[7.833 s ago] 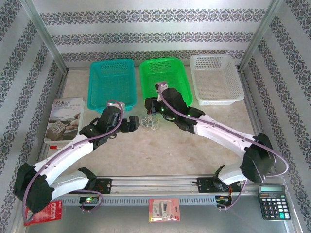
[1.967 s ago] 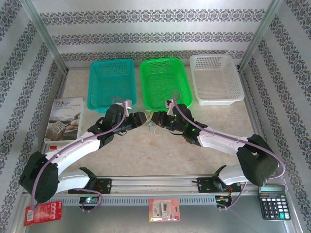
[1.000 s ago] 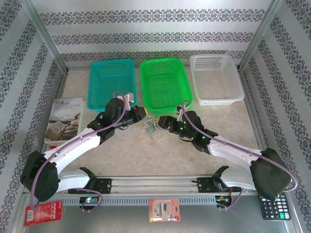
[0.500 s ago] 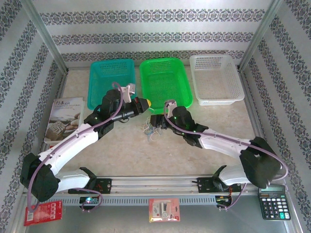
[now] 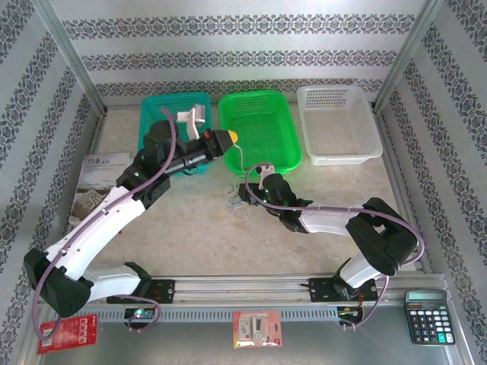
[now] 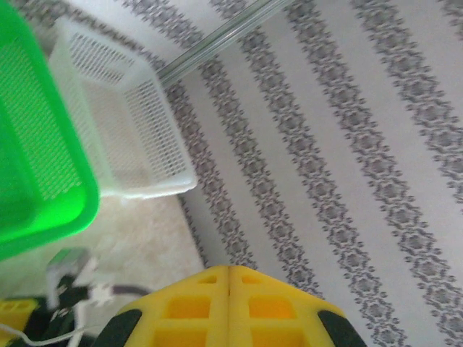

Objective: Untangle the cables

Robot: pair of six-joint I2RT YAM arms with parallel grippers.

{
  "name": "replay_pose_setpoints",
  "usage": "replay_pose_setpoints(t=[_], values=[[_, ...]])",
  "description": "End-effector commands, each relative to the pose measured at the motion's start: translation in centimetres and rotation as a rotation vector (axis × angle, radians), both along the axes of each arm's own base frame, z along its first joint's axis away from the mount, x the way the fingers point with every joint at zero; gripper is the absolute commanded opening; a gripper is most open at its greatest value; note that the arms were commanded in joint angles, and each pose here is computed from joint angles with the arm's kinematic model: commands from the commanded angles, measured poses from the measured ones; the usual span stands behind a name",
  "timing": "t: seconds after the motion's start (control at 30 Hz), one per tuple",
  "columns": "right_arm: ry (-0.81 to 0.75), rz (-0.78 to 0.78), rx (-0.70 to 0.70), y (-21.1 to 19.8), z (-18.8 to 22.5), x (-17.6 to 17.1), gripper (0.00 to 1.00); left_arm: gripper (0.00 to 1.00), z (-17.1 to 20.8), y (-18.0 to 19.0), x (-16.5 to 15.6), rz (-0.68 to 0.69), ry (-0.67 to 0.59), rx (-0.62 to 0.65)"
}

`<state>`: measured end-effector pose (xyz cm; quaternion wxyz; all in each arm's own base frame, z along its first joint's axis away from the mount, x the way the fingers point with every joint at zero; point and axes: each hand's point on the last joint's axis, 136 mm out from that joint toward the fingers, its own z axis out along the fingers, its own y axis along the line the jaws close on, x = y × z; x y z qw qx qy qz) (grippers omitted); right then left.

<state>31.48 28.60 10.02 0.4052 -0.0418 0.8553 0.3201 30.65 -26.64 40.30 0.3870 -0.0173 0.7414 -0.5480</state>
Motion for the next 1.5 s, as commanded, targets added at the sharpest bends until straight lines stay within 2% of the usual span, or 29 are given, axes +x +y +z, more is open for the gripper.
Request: replay_pose_setpoints(t=[0.0,0.2,0.57,0.7,1.1,1.3,1.47], values=[[-0.001,-0.051,0.021,-0.3,-0.7,0.1,0.41,0.0,3.5,0.5,-0.7,0.005,-0.087,0.01],[0.031,-0.078,0.014,-0.8,-2.2,0.1,0.42,0.0,6.6,1.3,0.3,0.054,-0.165,0.026],[0.063,-0.085,0.016,-1.3,-3.4,-0.7,0.38,0.0,9.1,5.1,2.7,0.182,-0.214,0.028],[0.075,-0.09,0.01,-1.7,-3.8,-1.1,0.34,0.0,10.3,6.3,2.8,0.21,-0.241,0.017],[0.121,-0.126,-0.008,-3.1,-5.7,-2.1,0.33,0.0,16.7,8.4,2.1,0.246,-0.375,-0.073],[0.128,-0.134,-0.007,-3.4,-5.7,-2.3,0.34,0.0,19.0,9.3,1.9,0.283,-0.435,-0.07],[0.135,-0.138,-0.015,-3.7,-6.0,-2.5,0.38,0.0,21.2,11.0,2.1,0.343,-0.485,-0.068]])
